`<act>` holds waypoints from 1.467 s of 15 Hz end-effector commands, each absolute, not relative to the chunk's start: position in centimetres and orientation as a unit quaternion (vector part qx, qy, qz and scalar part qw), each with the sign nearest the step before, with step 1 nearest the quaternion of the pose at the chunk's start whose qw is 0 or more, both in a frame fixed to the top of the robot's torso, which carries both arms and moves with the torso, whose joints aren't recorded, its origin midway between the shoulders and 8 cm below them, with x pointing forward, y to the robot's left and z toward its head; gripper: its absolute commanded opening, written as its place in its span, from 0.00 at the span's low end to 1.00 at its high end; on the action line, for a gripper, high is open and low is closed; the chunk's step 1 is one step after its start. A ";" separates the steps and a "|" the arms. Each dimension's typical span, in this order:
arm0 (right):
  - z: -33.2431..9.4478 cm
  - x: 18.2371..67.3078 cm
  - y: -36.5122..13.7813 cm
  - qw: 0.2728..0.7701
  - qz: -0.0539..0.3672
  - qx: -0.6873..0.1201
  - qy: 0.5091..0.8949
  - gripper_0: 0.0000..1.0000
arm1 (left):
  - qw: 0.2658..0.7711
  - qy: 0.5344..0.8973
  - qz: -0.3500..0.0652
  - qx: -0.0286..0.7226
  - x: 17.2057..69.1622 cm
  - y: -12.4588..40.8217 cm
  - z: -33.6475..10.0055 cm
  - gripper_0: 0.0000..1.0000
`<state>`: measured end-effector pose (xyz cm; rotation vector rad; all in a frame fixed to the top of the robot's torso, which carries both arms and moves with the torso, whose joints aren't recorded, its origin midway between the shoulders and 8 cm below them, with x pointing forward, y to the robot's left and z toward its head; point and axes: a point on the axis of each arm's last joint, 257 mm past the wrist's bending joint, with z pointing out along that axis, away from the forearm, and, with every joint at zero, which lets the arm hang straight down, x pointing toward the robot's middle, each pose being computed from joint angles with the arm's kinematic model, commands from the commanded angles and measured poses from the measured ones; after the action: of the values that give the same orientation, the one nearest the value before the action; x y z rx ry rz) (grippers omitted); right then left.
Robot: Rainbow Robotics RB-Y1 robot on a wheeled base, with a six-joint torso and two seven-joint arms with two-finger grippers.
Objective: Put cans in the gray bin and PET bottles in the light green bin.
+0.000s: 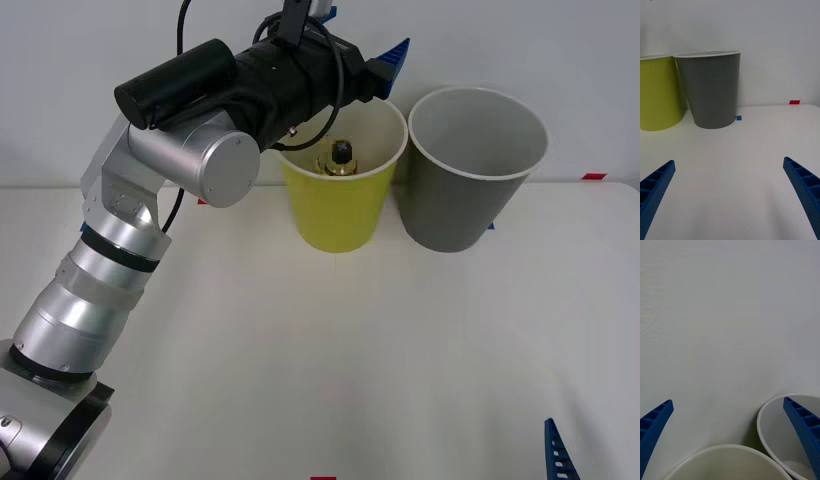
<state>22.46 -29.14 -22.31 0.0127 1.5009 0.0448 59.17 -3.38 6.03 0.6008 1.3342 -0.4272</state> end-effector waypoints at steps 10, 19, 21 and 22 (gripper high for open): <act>-22.3 22.5 -29.1 0.731 0.020 0.006 0.682 1.00 | 0.711 0.611 -0.137 0.321 54.0 1.9 7.5 1.00; -22.3 22.5 -29.1 0.731 0.020 0.006 0.682 1.00 | 0.712 0.634 -0.108 0.283 47.2 10.3 6.2 1.00; -22.3 22.5 -29.1 0.731 0.020 0.006 0.682 1.00 | 0.712 0.642 -0.109 0.265 45.6 11.8 5.0 1.00; -22.3 22.5 -29.1 0.731 0.020 0.006 0.682 1.00 | 0.709 0.648 -0.104 0.258 44.8 12.7 4.2 1.00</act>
<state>22.46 -29.14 -22.31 0.0126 1.5009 0.0447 45.69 11.73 4.66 0.5940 1.4291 -0.2390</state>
